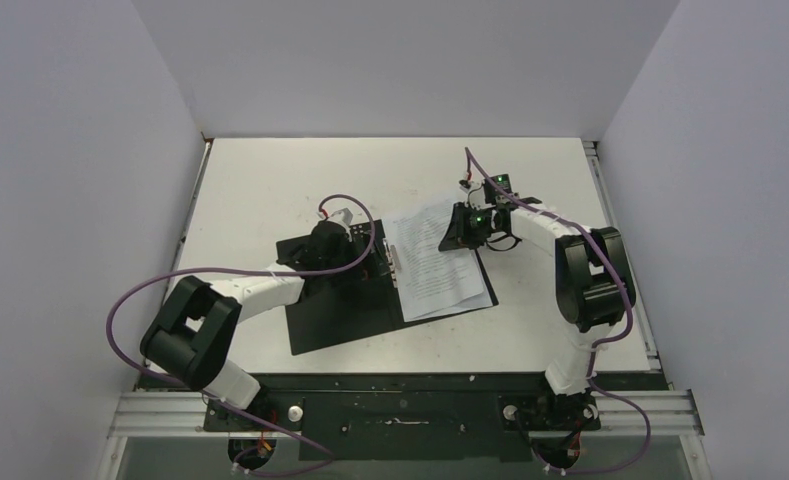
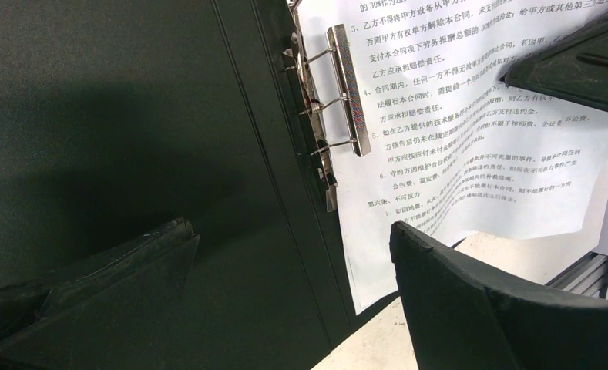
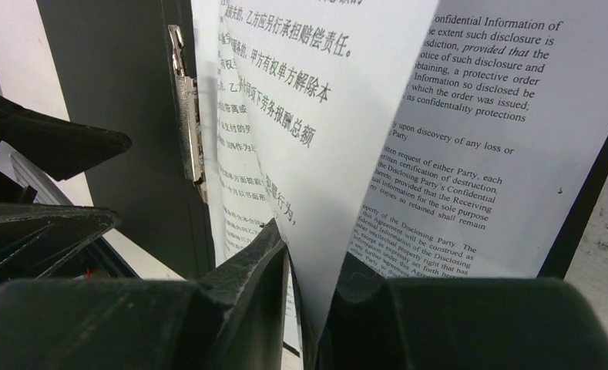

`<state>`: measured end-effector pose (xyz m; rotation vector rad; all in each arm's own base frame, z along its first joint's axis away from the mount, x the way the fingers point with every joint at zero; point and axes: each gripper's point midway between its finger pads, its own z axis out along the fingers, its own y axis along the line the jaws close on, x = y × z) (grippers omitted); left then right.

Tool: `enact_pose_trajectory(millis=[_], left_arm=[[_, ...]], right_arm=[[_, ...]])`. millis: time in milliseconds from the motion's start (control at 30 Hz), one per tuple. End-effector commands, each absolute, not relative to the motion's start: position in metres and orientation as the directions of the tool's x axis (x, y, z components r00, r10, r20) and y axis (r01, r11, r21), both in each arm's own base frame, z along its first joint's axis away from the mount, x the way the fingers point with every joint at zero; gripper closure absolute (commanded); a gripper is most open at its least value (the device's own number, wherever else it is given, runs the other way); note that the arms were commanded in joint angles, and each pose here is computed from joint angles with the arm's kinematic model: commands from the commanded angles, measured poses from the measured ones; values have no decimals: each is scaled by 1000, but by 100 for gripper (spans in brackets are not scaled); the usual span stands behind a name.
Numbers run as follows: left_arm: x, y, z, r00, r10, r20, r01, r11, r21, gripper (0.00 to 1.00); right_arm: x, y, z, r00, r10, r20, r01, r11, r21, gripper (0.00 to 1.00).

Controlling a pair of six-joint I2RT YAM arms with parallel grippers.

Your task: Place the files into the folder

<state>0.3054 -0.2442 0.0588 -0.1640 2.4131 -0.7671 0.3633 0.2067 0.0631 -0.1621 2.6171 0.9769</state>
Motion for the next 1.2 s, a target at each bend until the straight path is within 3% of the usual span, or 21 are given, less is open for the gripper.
enact_pose_trajectory(millis=[0,133,400,1167], left_arm=[[319,-251,73,-787,-292,-543,102,807,-582,3],[319,-251,71,-790,-291,-540,100,808,-581,3],[318,-250,70,-790,-288,-541,99,812,-575,3],[317,-248,71,-788,-287,-544,99,813,-573,3]], right_arm=[[370,212,60,-924,-8,-382,-259,749,610,82],[372,210,62,-920,-13,-392,-264,760,594,67],[372,196,59,-919,-23,-394,-250,806,536,53],[383,167,58,-903,-24,-428,-206,900,385,32]])
